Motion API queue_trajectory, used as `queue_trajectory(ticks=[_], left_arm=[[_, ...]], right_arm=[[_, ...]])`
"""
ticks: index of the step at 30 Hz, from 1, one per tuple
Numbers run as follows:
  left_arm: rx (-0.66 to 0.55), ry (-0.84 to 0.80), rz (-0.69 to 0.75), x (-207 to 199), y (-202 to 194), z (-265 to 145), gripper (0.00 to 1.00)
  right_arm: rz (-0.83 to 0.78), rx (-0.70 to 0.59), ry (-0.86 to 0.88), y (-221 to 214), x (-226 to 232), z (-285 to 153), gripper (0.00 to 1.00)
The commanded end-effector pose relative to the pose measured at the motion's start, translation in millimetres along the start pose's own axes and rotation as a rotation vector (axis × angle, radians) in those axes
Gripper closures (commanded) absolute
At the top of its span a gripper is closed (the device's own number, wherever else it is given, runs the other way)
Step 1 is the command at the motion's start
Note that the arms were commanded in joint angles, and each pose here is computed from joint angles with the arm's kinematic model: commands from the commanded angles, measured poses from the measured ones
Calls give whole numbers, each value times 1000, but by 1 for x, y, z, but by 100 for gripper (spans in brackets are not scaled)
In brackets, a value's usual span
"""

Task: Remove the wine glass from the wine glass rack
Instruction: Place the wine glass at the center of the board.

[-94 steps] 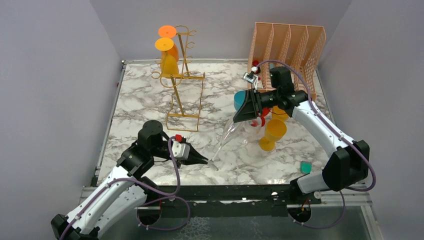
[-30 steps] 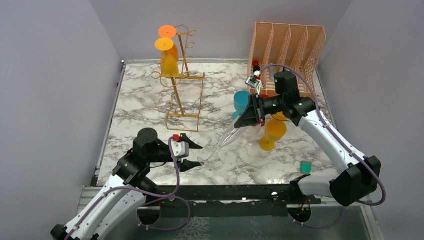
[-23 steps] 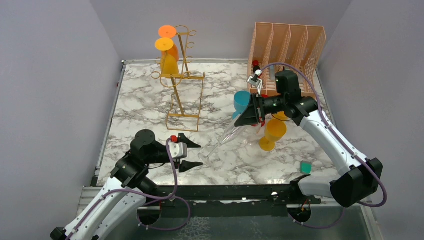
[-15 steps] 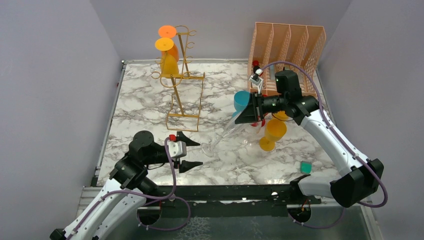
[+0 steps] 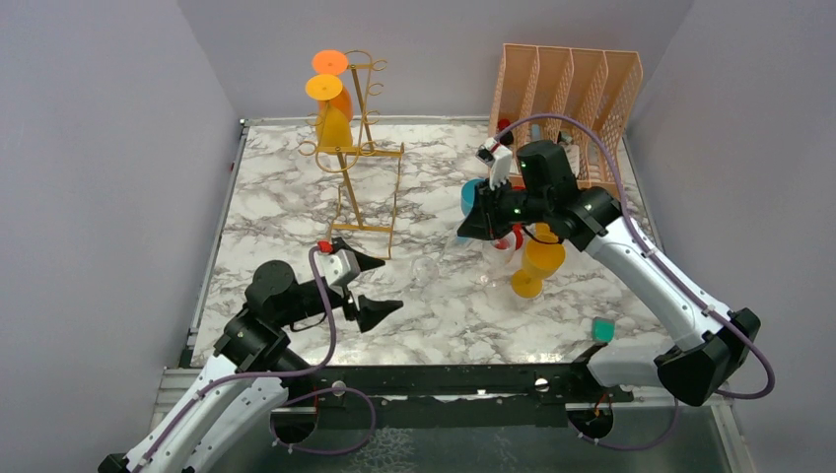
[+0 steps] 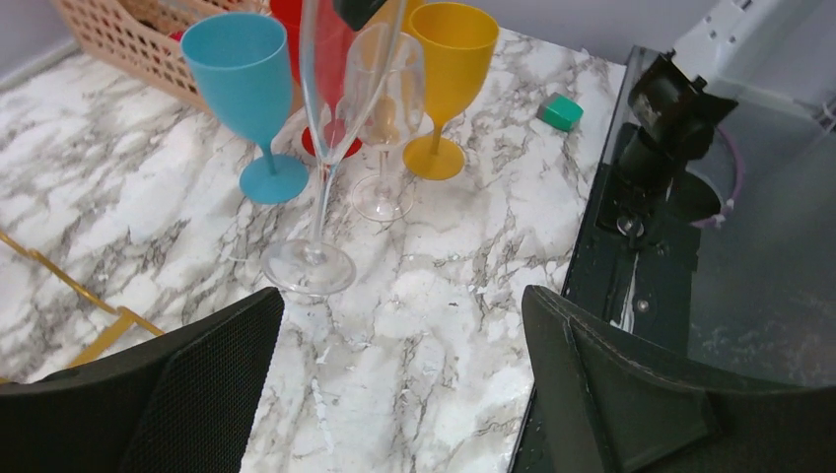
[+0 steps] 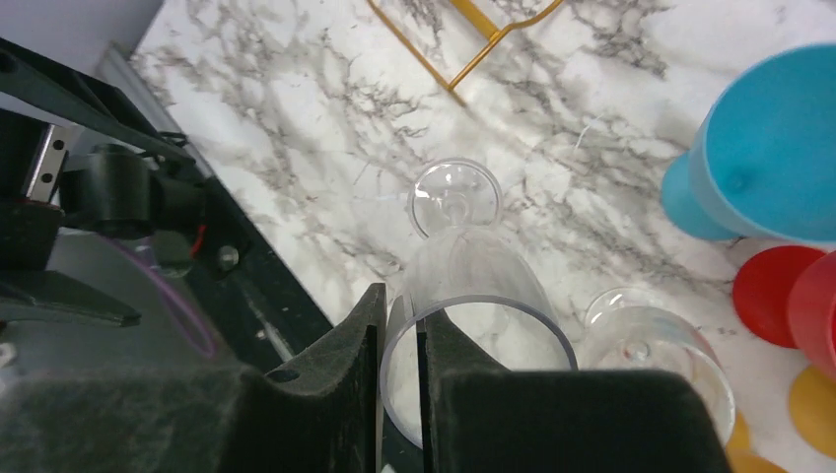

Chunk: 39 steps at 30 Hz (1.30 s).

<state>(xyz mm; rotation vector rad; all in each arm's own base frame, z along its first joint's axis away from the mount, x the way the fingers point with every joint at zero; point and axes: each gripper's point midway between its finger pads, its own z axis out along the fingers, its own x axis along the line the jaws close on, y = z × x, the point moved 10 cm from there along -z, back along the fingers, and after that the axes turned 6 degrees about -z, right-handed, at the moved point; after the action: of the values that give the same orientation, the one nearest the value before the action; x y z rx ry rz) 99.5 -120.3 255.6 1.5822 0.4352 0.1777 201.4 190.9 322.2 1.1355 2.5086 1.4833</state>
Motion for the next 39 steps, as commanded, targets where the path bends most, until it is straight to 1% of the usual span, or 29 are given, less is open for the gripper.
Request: queue_trajectory(ticks=[1, 5, 8, 14, 23, 29, 35, 39], left_arm=[[-13, 173, -175, 10, 4, 5, 2], [-8, 262, -293, 13, 8, 8, 1], [-9, 297, -345, 15, 6, 9, 1], [-12, 368, -420, 17, -1, 7, 1], [-43, 415, -422, 14, 3, -2, 1], [-17, 443, -434, 15, -1, -4, 1], [-17, 448, -433, 15, -1, -5, 1], [-13, 456, -435, 15, -1, -5, 1]], right_arm=[[-163, -28, -249, 14, 10, 9, 99], [-235, 23, -334, 13, 16, 27, 99], [-276, 52, -361, 16, 19, 38, 99], [-293, 116, -402, 20, 13, 59, 99], [-274, 199, -380, 17, 9, 85, 99], [-271, 232, -408, 20, 4, 99, 99], [-249, 232, -421, 25, -5, 103, 99], [-243, 203, -404, 34, -12, 106, 99]])
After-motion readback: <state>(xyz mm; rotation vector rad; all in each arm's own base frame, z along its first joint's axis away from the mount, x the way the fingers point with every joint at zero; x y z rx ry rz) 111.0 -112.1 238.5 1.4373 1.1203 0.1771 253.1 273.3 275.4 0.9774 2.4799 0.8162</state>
